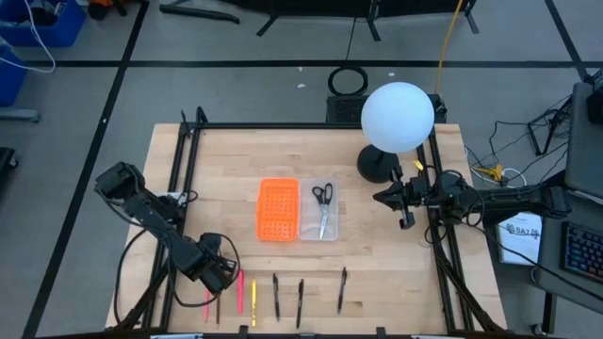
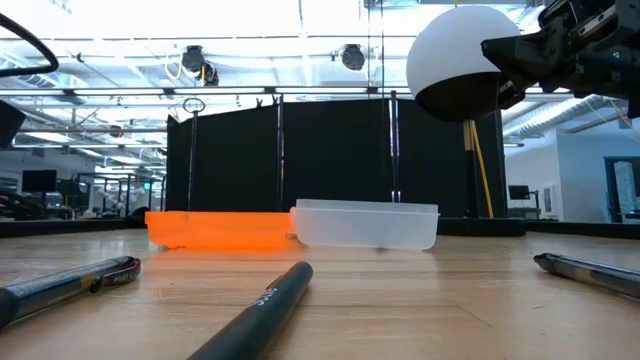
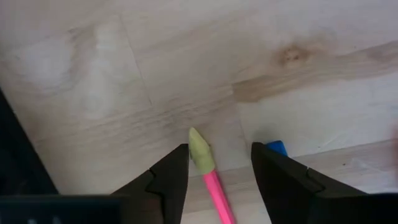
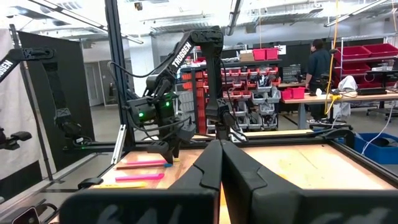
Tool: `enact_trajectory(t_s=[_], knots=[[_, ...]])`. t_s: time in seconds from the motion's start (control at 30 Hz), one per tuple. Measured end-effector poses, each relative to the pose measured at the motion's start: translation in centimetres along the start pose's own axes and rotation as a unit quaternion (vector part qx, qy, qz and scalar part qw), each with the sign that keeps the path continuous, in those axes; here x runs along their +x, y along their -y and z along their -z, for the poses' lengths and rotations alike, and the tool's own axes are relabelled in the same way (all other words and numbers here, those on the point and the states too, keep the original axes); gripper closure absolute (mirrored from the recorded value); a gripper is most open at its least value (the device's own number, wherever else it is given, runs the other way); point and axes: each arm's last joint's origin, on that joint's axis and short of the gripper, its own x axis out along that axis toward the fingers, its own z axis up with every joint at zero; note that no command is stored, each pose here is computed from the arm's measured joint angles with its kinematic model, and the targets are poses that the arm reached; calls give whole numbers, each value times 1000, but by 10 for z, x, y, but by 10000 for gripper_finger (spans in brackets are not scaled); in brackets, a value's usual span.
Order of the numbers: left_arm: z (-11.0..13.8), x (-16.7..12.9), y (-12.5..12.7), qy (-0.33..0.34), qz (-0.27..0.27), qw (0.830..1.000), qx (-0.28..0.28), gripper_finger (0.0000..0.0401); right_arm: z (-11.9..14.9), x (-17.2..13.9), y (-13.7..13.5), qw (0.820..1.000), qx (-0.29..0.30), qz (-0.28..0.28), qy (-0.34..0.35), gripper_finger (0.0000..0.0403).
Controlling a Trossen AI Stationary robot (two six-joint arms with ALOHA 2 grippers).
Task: Pick & place school supplies into a supply box
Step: Put the pink pencil into the orange box
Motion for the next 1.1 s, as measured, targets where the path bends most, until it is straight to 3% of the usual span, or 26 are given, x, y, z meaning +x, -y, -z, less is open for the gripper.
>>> enact_trajectory(t_s=[0.3,0.8,1.1], knots=[[5,8,-4,10,28,1000,3,256,2,0,0,1000,5,1,-8,403],[4,9,-6,24,22,999,6,384,1,0,0,1000,11,1,-8,403],[-1,1,-13,41,16,999,13,375,1,0,0,1000,5,1,-8,403]])
